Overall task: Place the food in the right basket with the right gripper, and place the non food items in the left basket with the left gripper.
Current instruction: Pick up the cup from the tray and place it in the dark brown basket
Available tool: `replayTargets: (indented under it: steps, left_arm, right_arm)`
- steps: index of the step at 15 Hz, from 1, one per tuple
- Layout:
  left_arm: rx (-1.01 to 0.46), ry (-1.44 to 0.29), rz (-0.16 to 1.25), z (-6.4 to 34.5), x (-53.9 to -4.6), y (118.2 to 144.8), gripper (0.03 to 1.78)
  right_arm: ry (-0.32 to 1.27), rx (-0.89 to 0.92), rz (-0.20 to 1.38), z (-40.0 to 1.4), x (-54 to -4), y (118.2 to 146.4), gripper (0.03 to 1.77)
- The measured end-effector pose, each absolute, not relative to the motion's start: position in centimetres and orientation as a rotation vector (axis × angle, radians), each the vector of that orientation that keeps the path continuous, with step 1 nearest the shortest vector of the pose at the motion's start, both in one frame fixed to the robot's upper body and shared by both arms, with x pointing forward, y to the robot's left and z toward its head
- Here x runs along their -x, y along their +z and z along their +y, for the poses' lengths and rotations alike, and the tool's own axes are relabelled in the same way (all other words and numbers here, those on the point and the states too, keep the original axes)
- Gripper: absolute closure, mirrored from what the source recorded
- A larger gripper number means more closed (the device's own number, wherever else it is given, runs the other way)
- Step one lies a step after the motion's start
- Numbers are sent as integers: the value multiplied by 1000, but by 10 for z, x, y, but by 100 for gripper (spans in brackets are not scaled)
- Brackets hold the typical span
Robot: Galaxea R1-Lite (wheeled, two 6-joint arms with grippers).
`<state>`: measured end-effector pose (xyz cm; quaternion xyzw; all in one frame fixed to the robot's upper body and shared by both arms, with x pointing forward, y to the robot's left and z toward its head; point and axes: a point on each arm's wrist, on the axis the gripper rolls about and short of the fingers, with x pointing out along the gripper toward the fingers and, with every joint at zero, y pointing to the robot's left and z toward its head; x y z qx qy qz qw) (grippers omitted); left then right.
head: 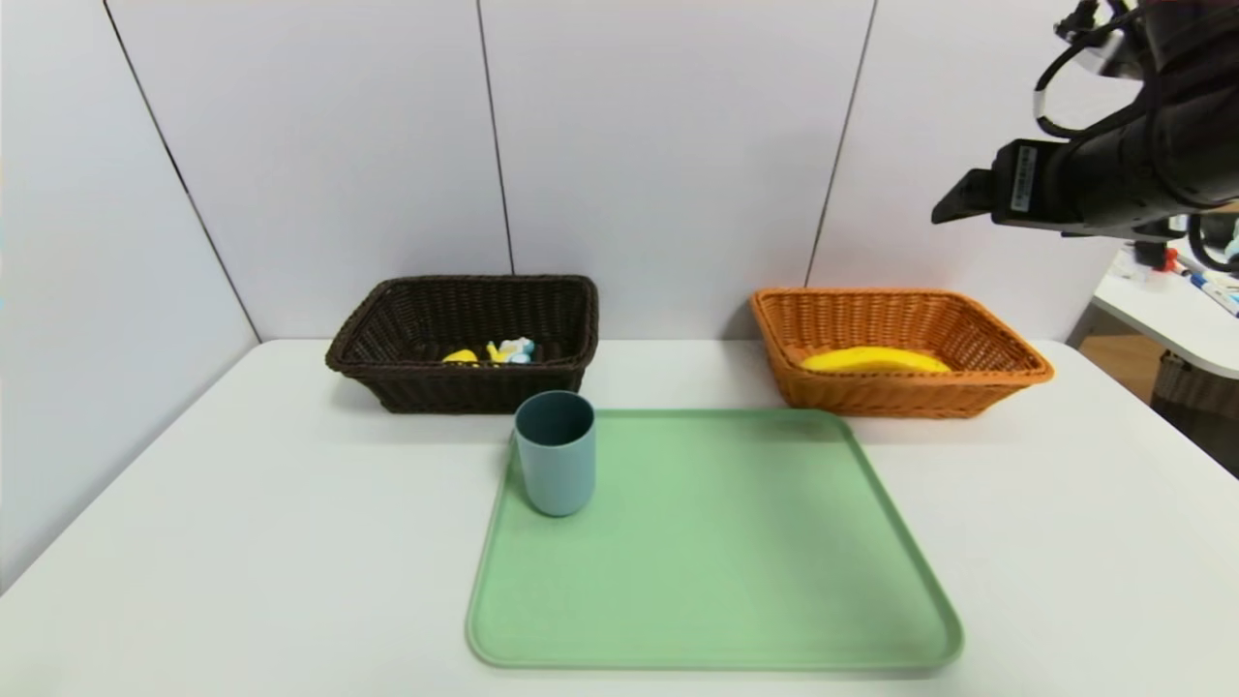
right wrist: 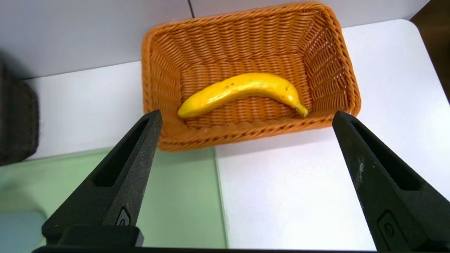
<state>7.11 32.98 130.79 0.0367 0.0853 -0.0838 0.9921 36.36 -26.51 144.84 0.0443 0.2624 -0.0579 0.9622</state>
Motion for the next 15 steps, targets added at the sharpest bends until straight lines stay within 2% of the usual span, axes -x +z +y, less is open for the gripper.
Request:
replayTargets:
  steps: [4,7,12,15]
  left_arm:
    - [-62,-161,240,330,-92,1321,12]
    - [-57,-138,282,331,-103,1325,12]
    - [-53,-123,313,331,-112,1325,12]
    - [-60,-83,306,332,-119,1328,12]
  right_arm:
    - [31,-67,460,-250,-297,1457,11]
    - [83,-57,391,-263,-248,1451,11]
    - [-75,-108,299,-314,-186,1434,11]
    - [-171,-122,264,-329,-163,1421,11]
